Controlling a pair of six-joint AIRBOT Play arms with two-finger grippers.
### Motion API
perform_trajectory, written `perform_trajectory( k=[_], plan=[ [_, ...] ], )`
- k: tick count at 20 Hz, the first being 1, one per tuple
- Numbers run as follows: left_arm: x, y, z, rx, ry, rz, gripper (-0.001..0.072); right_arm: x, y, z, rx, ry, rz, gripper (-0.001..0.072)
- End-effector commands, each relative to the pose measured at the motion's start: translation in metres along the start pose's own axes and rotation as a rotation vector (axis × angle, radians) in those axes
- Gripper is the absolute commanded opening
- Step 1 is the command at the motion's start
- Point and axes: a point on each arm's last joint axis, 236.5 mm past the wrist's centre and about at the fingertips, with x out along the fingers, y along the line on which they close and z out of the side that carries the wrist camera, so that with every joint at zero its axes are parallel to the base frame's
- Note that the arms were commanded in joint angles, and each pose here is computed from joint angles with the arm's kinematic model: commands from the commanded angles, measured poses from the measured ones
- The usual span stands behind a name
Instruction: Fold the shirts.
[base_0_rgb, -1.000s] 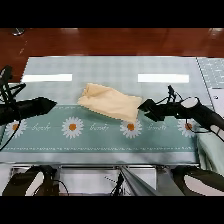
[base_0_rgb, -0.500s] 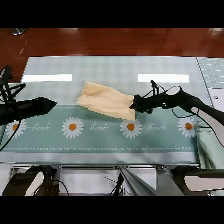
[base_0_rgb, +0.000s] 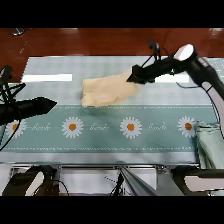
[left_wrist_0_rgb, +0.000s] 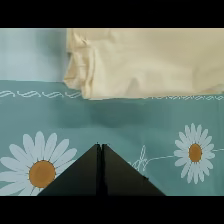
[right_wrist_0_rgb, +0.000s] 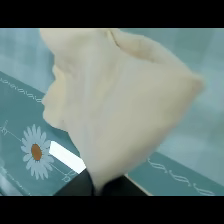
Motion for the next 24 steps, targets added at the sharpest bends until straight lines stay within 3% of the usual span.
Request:
perform_trajectory(
  k=[1,7,12,18,24],
  plan=[
    [0.000,0.001,0.001,-0.001,-0.006,0.002,0.0026,-0.064,0.003,0.029,-0.092,-0.045,-0.200,0.0019],
    [0.000,0.001,0.002,-0.001,-0.008,0.002,0.0026,-0.182,-0.004,0.057,-0.022,-0.203,-0.300,0.0018],
    [0.000,0.001,0.002,-0.001,-0.009,0.002,0.0026,-0.285,-0.048,0.032,0.158,-0.327,-0.399,0.0018],
    [0.000,-0.001,0.006,-0.007,-0.027,-0.006,0.0026,-0.390,-0.099,-0.047,0.460,-0.421,-0.555,0.0019],
    [0.000,-0.009,0.016,-0.032,-0.067,-0.040,0.0026,-0.418,-0.145,-0.170,0.795,-0.448,-0.749,0.0019]
  ],
)
